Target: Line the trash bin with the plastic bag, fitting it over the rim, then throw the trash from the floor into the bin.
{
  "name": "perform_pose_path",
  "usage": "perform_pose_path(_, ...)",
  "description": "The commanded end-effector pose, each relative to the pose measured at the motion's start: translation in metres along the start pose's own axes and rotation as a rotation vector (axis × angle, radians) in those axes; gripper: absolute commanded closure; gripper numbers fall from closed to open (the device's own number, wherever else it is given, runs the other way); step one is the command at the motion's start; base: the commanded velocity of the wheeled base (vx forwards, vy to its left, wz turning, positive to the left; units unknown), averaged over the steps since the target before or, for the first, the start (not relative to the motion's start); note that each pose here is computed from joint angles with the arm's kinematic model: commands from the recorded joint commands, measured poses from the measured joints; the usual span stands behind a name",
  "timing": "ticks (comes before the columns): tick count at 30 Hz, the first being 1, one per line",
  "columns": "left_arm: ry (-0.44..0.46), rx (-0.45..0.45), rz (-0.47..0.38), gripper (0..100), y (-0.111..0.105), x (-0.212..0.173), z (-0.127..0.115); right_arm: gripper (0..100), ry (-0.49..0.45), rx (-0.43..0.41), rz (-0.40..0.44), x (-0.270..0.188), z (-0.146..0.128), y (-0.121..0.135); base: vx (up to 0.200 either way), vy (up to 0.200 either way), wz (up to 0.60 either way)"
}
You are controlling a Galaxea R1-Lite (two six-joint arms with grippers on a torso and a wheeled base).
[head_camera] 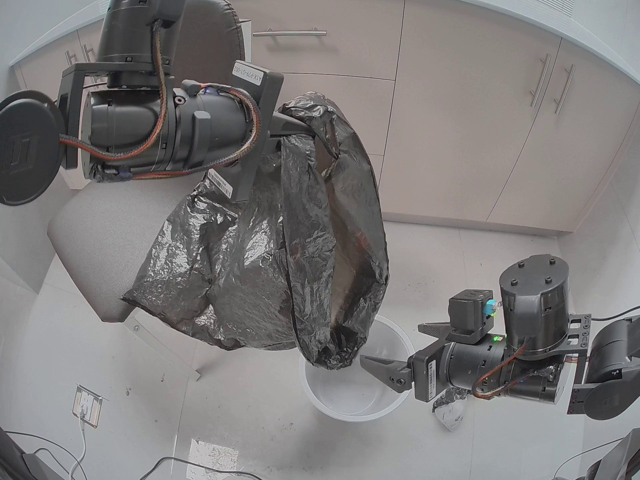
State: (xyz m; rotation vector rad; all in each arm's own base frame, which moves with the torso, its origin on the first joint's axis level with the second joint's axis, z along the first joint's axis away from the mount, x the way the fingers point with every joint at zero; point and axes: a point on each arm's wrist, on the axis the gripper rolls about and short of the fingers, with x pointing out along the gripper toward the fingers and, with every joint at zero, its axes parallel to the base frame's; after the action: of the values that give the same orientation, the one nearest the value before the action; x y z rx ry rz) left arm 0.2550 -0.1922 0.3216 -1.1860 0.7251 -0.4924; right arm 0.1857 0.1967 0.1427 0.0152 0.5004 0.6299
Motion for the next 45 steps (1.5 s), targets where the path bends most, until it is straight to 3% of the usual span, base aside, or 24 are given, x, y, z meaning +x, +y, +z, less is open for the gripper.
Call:
perform_pose_path(1,0.017,0.003,-0.018,100,-0.005,-0.005,-0.006,0,0.012,0.013,-0.035,0.010,-0.002,-0.009,0.000,0.000,0.00)
perform_pose_path(6,0.040,-0.021,-0.030,100,-0.009,-0.011,-0.012,0,-0.062,0.019,-0.027,0.039,0.012,-0.009,0.000,0.000,0.00)
perform_pose_path(16,0.041,-0.027,-0.035,100,-0.010,-0.021,-0.013,0,-0.056,0.031,-0.050,0.098,0.010,-0.009,0.000,0.000,0.00)
perform_pose_path(36,0.041,-0.027,-0.036,100,-0.010,-0.022,-0.014,0,-0.077,0.038,-0.086,0.115,-0.002,-0.013,0.000,0.000,0.00)
perform_pose_path(37,0.039,-0.028,-0.036,100,-0.010,-0.022,-0.013,100,-0.075,0.038,-0.086,0.115,-0.003,-0.013,0.000,0.000,0.00)
perform_pose_path(41,0.044,-0.028,-0.029,100,-0.009,-0.022,-0.014,100,-0.078,0.037,-0.084,0.112,-0.002,-0.012,0.000,0.000,0.00)
perform_pose_path(45,0.111,-0.032,-0.004,100,0.003,-0.022,-0.018,100,-0.100,0.038,-0.089,0.085,0.007,-0.019,0.000,0.000,0.00)
